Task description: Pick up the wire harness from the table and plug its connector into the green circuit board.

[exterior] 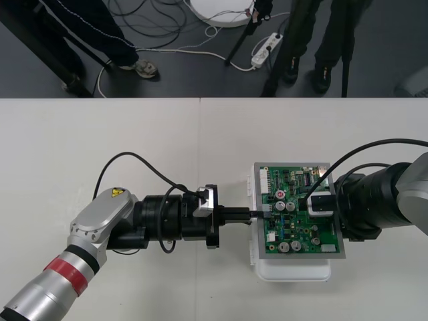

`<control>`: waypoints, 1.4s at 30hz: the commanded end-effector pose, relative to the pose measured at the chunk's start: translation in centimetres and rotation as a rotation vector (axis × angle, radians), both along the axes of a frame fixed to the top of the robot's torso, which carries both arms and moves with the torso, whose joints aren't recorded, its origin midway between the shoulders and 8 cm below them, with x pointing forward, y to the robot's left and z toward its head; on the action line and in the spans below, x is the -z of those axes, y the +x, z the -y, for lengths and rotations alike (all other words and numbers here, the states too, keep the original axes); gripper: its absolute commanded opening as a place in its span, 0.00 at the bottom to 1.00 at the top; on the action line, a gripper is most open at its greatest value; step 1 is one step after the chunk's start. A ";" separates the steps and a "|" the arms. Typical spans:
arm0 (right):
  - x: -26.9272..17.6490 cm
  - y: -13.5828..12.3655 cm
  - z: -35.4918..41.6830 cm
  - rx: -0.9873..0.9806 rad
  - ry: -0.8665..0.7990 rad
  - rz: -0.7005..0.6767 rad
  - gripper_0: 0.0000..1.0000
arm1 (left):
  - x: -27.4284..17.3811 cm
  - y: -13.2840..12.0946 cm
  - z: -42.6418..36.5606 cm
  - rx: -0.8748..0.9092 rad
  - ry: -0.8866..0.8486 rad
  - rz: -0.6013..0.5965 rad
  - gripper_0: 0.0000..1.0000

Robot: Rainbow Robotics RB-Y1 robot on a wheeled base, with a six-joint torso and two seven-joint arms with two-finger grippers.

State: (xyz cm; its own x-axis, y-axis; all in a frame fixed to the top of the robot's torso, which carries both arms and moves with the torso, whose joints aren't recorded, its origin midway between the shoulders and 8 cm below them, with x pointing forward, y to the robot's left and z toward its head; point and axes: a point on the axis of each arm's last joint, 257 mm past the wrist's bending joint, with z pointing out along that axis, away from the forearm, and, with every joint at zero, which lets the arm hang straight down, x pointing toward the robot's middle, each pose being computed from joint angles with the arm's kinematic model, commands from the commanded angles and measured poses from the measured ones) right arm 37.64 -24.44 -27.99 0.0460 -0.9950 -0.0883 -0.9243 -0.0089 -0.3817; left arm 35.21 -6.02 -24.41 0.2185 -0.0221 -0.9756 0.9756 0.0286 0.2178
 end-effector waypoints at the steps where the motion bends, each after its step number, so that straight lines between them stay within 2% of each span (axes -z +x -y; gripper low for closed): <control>1: -0.2 -0.3 -2.7 -0.063 0.045 0.011 1.00 | -1.2 -0.9 0.9 0.043 -0.003 0.117 0.00; 29: -0.2 -0.4 -2.9 -0.067 0.053 0.007 1.00 | -1.0 -0.2 -2.1 0.031 0.026 0.128 0.00; 42: -0.2 -0.4 -3.0 -0.067 0.055 0.005 1.00 | -1.2 -0.3 -5.8 0.037 0.030 0.127 0.00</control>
State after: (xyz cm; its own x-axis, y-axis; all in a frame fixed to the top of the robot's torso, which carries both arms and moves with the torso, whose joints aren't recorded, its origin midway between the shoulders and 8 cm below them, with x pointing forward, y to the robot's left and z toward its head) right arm 37.60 -24.35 -28.00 0.0469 -0.9947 -0.0915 -0.9249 -0.0086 -0.3802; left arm 35.92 -2.31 -25.12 0.2463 0.0398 -0.9684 0.9686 0.0235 0.2474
